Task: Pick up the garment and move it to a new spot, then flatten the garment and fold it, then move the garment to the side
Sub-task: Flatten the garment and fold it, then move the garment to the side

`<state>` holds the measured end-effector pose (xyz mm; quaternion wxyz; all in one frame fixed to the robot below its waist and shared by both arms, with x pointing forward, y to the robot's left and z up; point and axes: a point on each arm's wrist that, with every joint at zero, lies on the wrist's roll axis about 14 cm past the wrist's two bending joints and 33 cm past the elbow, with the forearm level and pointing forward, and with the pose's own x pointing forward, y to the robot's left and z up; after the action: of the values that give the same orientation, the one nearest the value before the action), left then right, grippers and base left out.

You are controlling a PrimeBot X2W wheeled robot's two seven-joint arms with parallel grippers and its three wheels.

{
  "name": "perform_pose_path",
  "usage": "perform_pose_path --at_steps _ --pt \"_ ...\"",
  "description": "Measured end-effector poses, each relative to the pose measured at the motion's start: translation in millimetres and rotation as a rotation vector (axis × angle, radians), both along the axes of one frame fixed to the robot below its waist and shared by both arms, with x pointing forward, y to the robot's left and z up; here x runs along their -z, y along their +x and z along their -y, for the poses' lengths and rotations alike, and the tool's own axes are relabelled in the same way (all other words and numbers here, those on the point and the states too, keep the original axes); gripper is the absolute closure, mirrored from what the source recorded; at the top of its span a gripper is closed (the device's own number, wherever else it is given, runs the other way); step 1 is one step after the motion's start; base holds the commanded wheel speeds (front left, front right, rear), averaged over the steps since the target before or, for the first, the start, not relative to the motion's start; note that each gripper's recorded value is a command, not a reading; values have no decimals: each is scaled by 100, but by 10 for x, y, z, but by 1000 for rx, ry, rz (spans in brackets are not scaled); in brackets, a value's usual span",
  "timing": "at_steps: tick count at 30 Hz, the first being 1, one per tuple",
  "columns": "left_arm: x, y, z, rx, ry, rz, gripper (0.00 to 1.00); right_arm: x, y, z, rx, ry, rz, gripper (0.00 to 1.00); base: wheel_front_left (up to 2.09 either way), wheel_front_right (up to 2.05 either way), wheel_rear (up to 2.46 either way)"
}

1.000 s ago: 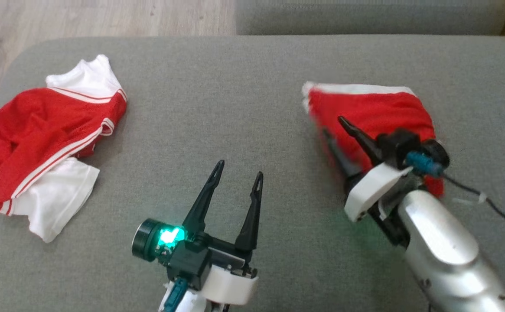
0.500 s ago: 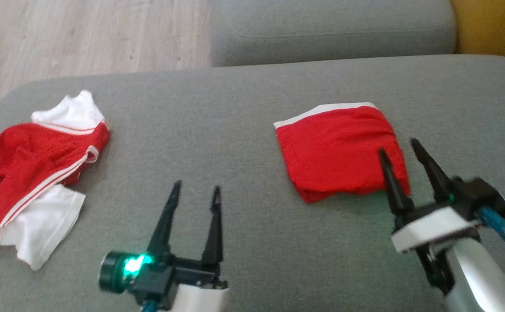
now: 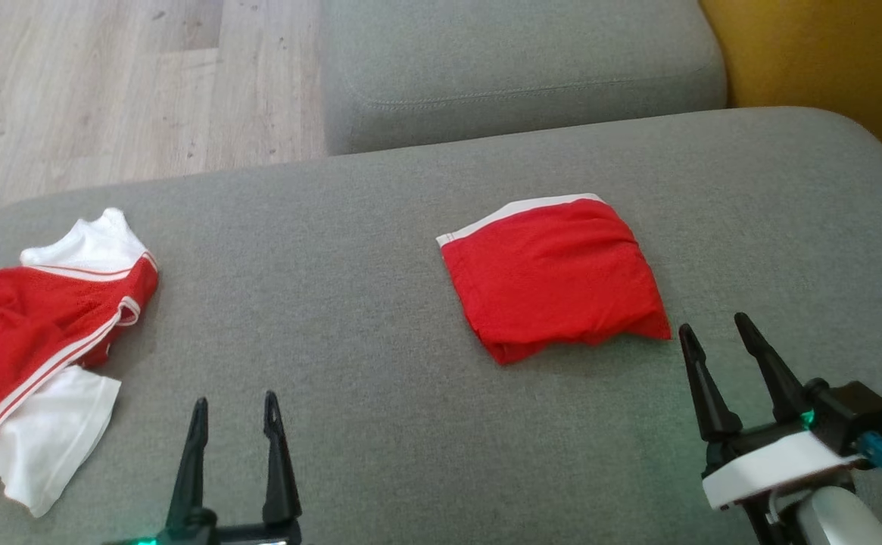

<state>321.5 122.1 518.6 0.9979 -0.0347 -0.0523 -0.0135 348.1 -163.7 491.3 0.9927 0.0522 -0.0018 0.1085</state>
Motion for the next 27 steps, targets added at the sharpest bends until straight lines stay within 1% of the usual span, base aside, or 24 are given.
perform_pose_path --at_steps 5,27 --pt "29 0 -77 -17 -4 -9 0 32 -32 32 6 -4 -10 0 0 0 0" --pt "145 -27 -80 -2 -21 -45 0 40 -29 88 28 -3 -12 0 0 0 0"
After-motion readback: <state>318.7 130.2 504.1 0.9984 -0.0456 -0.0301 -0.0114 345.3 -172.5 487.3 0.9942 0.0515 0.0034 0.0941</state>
